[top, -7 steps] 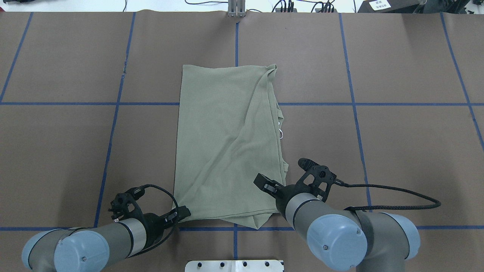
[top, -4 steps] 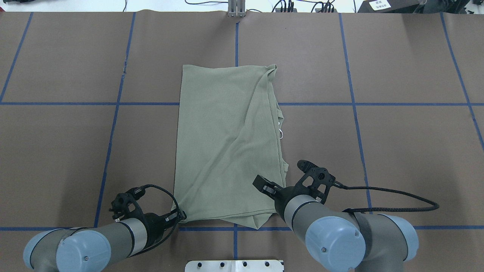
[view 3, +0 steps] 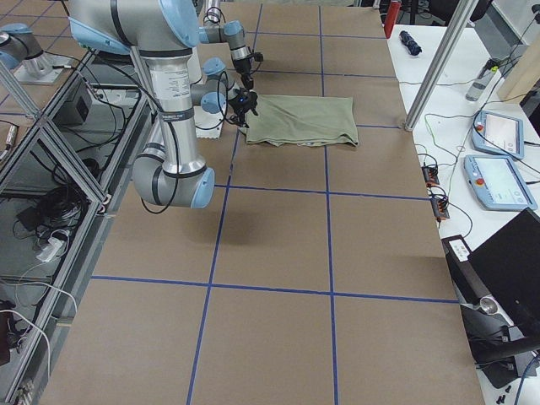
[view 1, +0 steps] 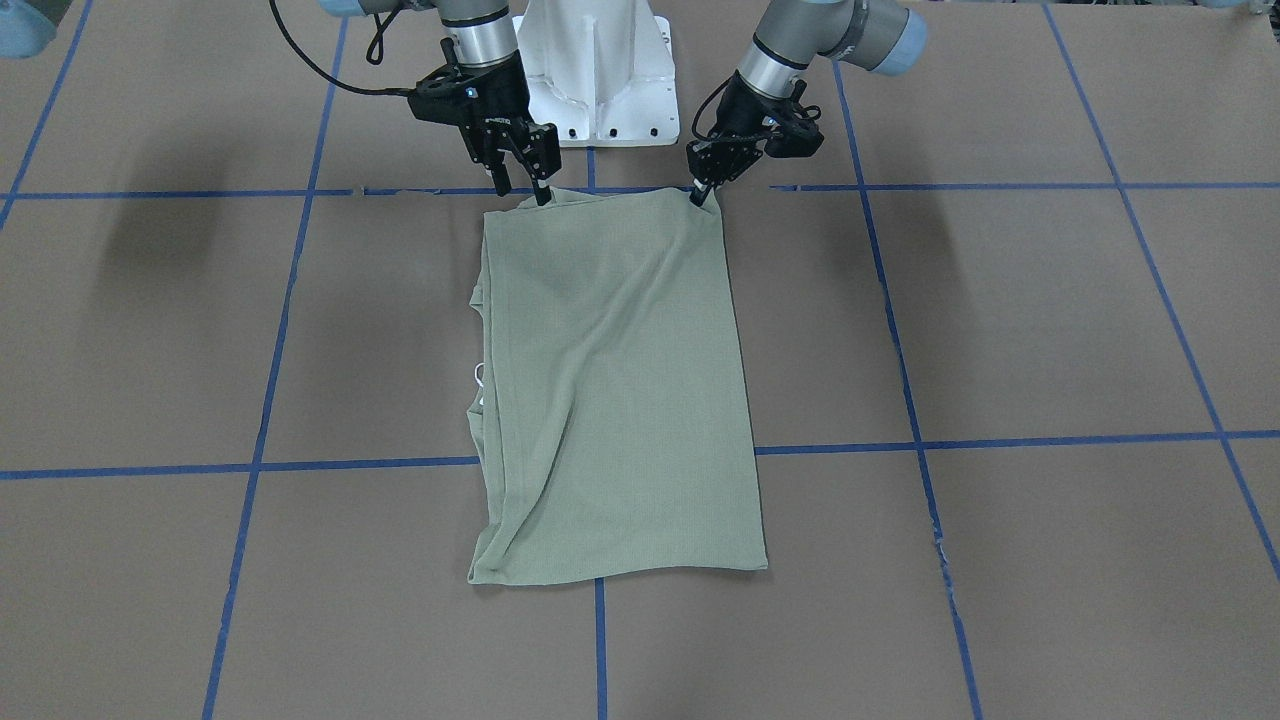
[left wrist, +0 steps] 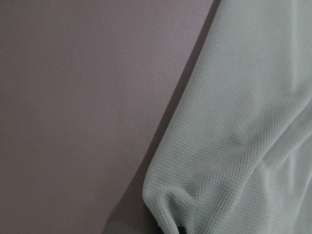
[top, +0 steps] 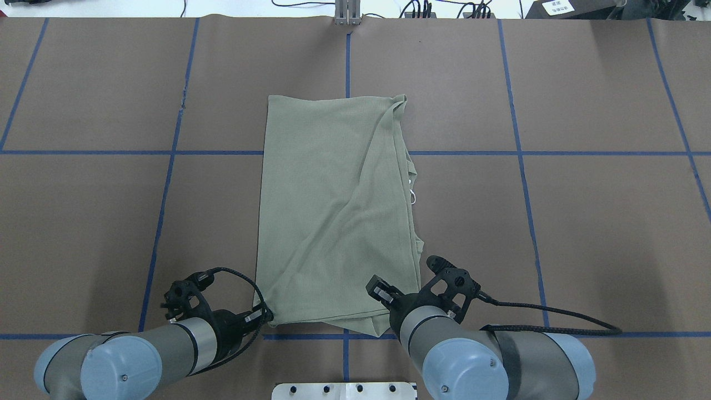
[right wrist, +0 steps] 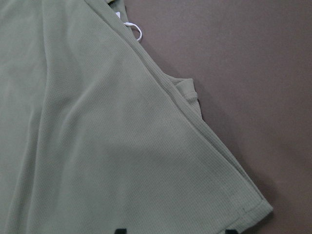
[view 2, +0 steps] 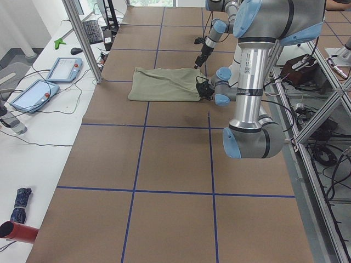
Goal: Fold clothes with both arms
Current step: 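Shift the right gripper toward the shirt corner and grasp both near corners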
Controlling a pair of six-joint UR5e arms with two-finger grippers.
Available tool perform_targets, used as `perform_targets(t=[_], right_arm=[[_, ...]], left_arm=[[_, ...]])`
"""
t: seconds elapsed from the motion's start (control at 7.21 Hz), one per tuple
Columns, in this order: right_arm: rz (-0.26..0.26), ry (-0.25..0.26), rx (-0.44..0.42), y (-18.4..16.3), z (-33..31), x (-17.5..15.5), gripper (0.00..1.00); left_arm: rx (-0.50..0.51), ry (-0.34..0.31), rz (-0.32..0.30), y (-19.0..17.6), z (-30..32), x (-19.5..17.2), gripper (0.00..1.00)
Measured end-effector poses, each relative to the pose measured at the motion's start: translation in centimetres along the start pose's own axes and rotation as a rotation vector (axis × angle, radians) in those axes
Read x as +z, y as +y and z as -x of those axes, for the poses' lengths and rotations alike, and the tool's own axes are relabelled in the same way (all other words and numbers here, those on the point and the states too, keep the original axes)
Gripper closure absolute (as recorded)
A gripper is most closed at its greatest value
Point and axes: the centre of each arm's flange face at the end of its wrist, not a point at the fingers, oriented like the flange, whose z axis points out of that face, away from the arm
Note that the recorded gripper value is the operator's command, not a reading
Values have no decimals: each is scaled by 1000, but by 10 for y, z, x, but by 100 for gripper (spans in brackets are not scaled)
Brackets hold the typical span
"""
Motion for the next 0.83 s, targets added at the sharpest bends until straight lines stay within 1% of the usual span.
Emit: perform_targets(t=[0.28,0.83], right_arm=[[-12,39,3,13,-7,19,25],[-19,64,2,22,-13,32,25]], left_arm=[[-2,4,-3,-2,-2,-1,100],[-3,5,-6,-4,-2,-2,100]])
